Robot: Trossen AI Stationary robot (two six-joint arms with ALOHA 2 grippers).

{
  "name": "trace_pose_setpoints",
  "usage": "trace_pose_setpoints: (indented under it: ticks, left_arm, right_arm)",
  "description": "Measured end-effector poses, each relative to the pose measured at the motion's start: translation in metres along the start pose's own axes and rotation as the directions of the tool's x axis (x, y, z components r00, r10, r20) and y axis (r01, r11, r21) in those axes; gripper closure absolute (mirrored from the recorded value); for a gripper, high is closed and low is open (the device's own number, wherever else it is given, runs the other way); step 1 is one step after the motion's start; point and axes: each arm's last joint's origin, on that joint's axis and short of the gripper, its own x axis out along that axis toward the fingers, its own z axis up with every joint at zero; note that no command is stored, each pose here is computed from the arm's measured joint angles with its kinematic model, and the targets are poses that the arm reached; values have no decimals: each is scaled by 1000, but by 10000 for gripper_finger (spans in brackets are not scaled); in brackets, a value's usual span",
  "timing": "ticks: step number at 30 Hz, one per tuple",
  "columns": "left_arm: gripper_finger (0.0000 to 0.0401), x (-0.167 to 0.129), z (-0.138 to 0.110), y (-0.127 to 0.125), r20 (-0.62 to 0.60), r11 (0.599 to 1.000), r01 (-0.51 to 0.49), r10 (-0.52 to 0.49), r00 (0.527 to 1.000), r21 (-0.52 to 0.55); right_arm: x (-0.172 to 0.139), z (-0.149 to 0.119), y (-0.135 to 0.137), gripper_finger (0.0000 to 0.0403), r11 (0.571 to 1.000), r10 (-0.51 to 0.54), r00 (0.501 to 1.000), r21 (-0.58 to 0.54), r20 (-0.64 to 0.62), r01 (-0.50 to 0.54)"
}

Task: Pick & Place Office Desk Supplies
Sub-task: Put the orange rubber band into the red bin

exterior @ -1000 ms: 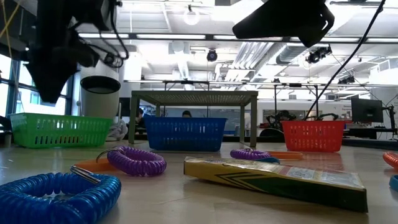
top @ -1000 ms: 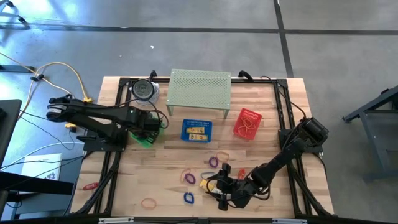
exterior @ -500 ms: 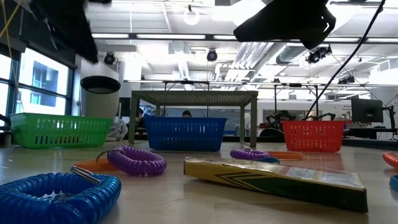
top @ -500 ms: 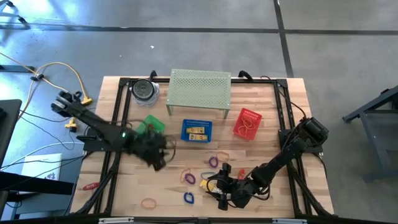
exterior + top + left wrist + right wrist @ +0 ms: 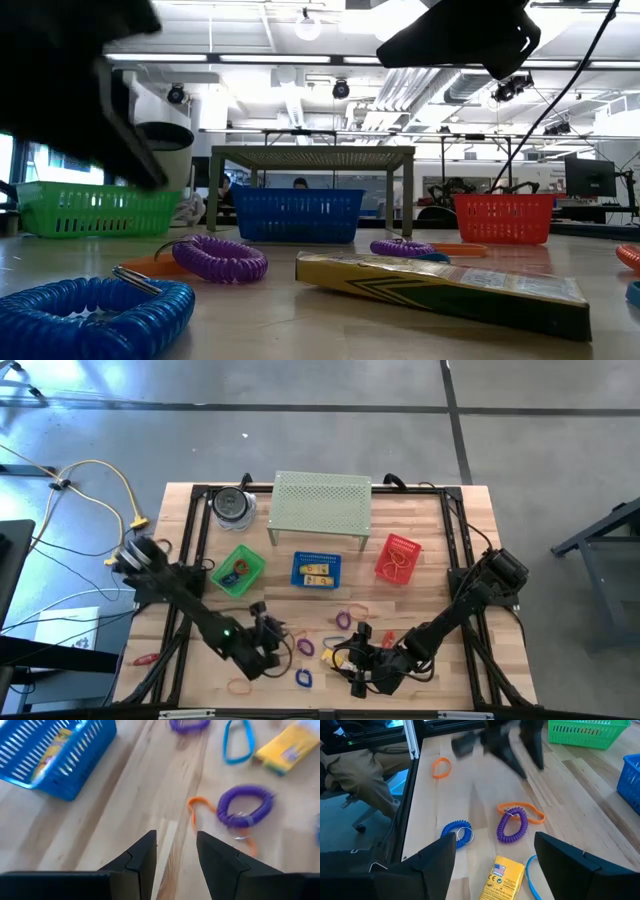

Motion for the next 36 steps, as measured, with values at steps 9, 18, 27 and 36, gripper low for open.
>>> trace_pose_setpoints:
  ticks: [9, 18, 27, 36]
  left_arm:
    - [268, 22, -11, -22, 85, 999, 31, -33, 996, 36]
    - [268, 32, -16, -20, 58, 1000, 17, -16, 998, -12]
    - [268, 52, -32, -22, -3, 999, -6, 6, 1000, -47]
    - [334, 56, -37, -17, -106, 999, -13, 7, 994, -47]
  right_arm:
    - [0, -1, -1, 144, 1000, -4, 1000, -5, -6, 4]
    - [0, -2, -1, 144, 1000, -12, 1000, 10, -17, 12]
    - [0, -2, -1, 144, 1000, -12, 1000, 10, -17, 12]
    - [0, -2, -1, 144, 1000, -11, 1000, 10, -17, 12]
